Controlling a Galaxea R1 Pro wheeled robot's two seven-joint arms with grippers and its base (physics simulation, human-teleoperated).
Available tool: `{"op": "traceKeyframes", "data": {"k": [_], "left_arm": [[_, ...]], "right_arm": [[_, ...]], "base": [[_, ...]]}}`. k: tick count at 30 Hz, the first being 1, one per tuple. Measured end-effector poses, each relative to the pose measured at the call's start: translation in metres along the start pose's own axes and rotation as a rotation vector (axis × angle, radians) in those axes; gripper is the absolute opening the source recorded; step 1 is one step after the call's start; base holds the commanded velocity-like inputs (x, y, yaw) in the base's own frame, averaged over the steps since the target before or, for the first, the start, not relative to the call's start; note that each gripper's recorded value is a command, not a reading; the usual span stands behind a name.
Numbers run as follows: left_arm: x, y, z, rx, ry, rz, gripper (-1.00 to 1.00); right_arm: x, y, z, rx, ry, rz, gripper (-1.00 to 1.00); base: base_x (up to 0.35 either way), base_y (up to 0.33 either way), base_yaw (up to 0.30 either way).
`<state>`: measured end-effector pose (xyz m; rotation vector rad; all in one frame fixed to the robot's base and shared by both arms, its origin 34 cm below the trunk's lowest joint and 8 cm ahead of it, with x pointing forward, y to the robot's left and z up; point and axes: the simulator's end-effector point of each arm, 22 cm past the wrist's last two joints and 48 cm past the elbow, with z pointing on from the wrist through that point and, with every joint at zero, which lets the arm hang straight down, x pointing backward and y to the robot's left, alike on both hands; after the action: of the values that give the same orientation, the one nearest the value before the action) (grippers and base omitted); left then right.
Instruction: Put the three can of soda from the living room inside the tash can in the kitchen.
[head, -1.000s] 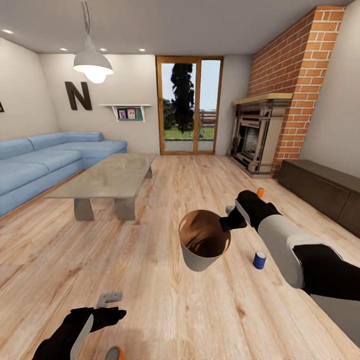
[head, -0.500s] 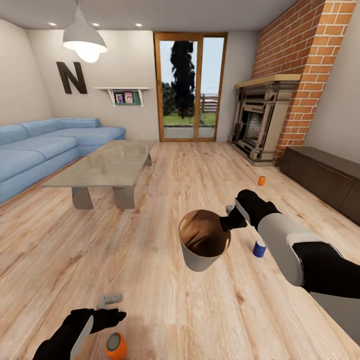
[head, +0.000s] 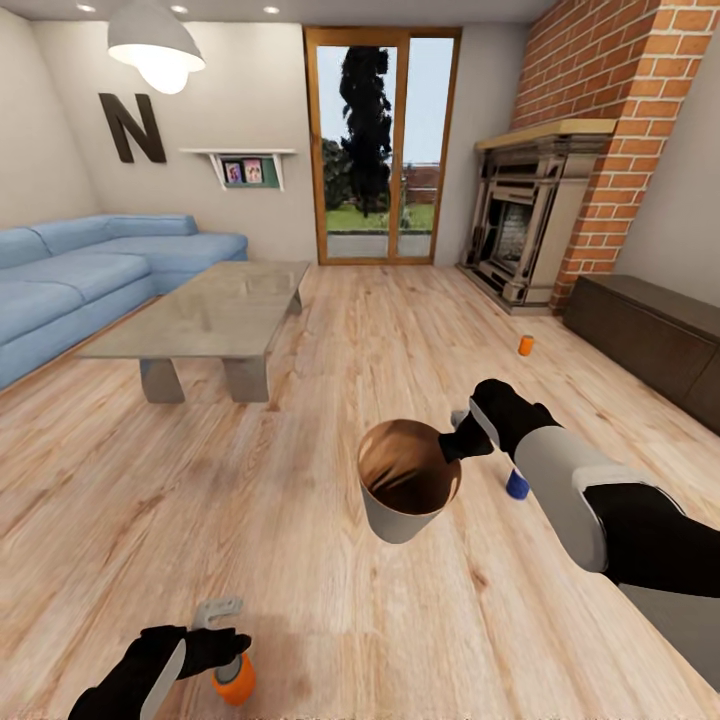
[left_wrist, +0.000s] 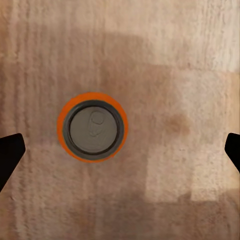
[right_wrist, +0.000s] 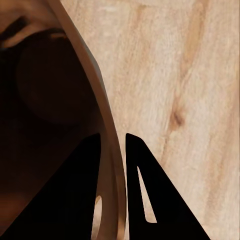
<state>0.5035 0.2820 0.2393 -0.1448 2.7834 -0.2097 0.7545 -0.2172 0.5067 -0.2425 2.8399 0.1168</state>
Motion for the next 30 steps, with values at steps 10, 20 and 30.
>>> {"op": "traceKeyframes", "data": {"k": [10,20,30], "left_arm": [[0.002,0.0,0.003,0.001,0.001,0.002,1.0],[0.011,0.001,0.01,-0.002,0.023,0.005,1.0],[0.036,0.007,0.025,-0.011,0.087,-0.009,1.0]], "right_arm": [[0.003,0.001,0.009,-0.002,0.014,-0.002,-1.0],[0.008,0.0,0.022,-0.002,0.034,-0.002,-1.0],[0.02,-0.001,0.056,-0.006,0.086,-0.003,-1.0]], "base": [[0.127,0.038,0.0],[0.014,0.004,0.0],[0.0,0.0,0.0]]}}
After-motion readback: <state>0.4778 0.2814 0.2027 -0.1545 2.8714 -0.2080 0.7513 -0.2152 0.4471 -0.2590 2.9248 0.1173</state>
